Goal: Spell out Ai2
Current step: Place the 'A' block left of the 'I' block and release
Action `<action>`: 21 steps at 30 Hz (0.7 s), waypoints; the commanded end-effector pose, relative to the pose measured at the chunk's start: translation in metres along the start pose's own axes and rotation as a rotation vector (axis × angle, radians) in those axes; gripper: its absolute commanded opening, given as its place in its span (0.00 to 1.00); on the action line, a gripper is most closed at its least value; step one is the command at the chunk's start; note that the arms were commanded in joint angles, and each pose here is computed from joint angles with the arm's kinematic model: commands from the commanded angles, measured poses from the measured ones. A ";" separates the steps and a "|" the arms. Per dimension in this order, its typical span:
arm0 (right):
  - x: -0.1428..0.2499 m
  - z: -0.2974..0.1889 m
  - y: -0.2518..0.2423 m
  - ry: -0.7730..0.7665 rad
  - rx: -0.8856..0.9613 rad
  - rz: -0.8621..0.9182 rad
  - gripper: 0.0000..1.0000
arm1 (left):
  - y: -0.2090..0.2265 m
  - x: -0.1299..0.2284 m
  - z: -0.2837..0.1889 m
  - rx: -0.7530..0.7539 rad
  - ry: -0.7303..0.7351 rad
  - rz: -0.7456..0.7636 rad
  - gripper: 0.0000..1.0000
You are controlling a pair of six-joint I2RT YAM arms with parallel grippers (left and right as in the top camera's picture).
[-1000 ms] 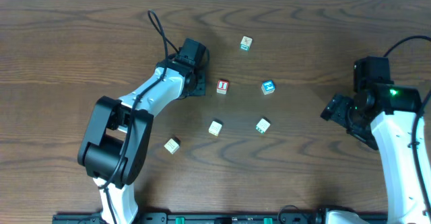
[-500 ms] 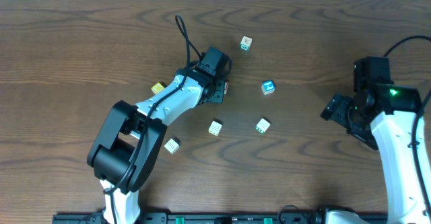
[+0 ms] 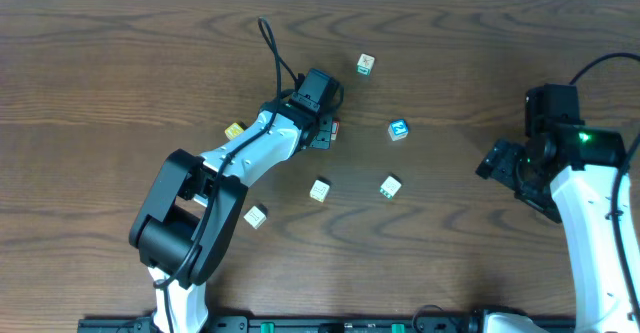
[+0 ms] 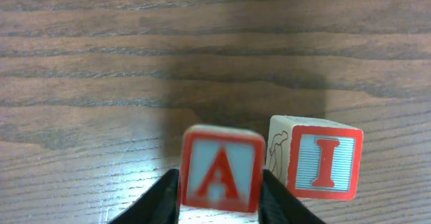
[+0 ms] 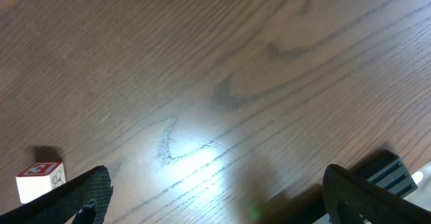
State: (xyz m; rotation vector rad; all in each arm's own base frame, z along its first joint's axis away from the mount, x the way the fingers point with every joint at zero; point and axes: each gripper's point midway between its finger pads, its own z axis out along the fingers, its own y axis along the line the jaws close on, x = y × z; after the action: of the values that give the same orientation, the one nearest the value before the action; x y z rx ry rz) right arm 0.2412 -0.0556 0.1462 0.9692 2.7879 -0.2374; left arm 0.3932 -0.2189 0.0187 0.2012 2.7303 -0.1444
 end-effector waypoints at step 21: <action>-0.005 -0.002 -0.001 -0.015 0.009 0.006 0.99 | 0.001 -0.003 -0.018 -0.001 0.014 0.008 0.43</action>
State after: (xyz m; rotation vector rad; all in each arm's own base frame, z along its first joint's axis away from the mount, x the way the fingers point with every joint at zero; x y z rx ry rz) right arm 0.2412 -0.0556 0.1462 0.9692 2.7879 -0.2374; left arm 0.3811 -0.2117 0.0134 0.2081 2.7866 -0.1087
